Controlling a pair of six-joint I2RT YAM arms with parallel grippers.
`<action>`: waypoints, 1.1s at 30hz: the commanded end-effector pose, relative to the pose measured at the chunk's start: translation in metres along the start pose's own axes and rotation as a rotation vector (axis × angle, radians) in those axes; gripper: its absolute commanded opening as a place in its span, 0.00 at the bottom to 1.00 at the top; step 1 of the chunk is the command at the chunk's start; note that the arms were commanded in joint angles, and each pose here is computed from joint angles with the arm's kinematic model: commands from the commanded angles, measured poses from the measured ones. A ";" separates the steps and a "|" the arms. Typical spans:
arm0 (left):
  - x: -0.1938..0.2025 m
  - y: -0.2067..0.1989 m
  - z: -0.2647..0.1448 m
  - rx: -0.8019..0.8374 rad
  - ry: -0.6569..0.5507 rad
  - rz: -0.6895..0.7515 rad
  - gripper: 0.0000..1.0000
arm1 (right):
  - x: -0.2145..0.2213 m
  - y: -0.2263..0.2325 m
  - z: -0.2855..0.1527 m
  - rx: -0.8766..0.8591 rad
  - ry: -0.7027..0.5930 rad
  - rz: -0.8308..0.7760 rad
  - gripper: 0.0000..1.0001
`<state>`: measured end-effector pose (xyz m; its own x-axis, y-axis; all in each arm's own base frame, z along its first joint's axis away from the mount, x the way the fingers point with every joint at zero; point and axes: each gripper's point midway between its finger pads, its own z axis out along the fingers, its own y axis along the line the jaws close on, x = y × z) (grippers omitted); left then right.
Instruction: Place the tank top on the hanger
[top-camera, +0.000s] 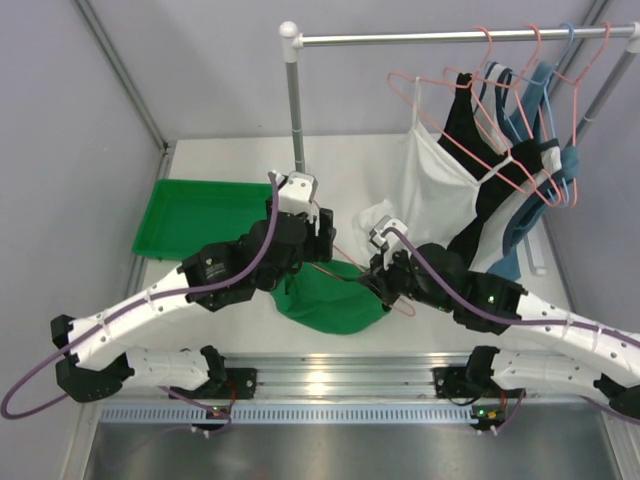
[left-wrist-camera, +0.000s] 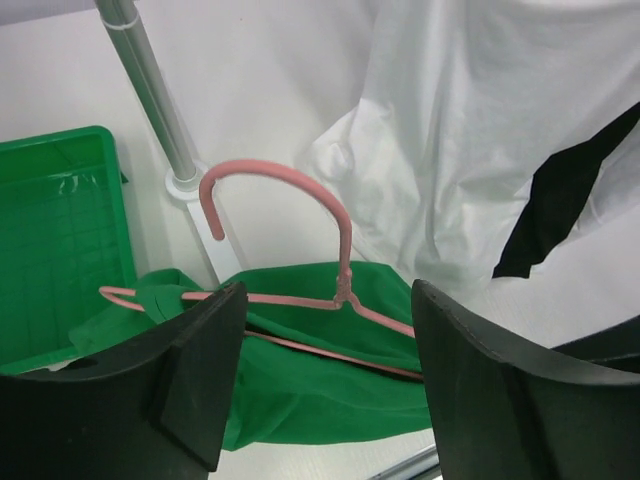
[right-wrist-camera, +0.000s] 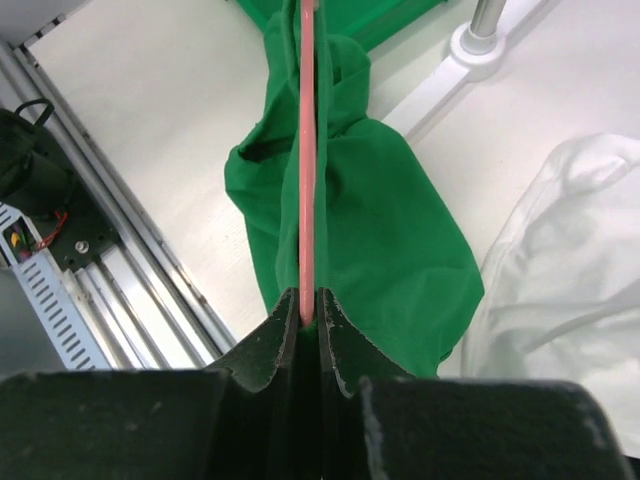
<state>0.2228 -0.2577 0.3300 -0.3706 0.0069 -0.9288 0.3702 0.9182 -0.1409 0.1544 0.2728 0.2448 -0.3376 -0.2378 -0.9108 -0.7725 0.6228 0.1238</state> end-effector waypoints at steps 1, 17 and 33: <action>-0.031 -0.007 -0.017 0.070 -0.072 -0.044 0.74 | -0.038 0.000 -0.011 0.017 -0.153 0.029 0.00; -0.121 0.015 -0.085 0.111 -0.239 -0.140 0.85 | -0.124 -0.028 -0.095 0.168 -0.321 0.132 0.00; -0.126 0.018 -0.086 0.092 -0.244 -0.133 0.85 | -0.250 -0.046 -0.181 0.304 -0.485 0.109 0.00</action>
<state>0.2032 -0.2141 0.4698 -0.2264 -0.2238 -0.9480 0.4159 0.8578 -0.3019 0.1746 0.1748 0.5233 -0.1018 0.1687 -0.9804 -0.5510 0.8110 0.1968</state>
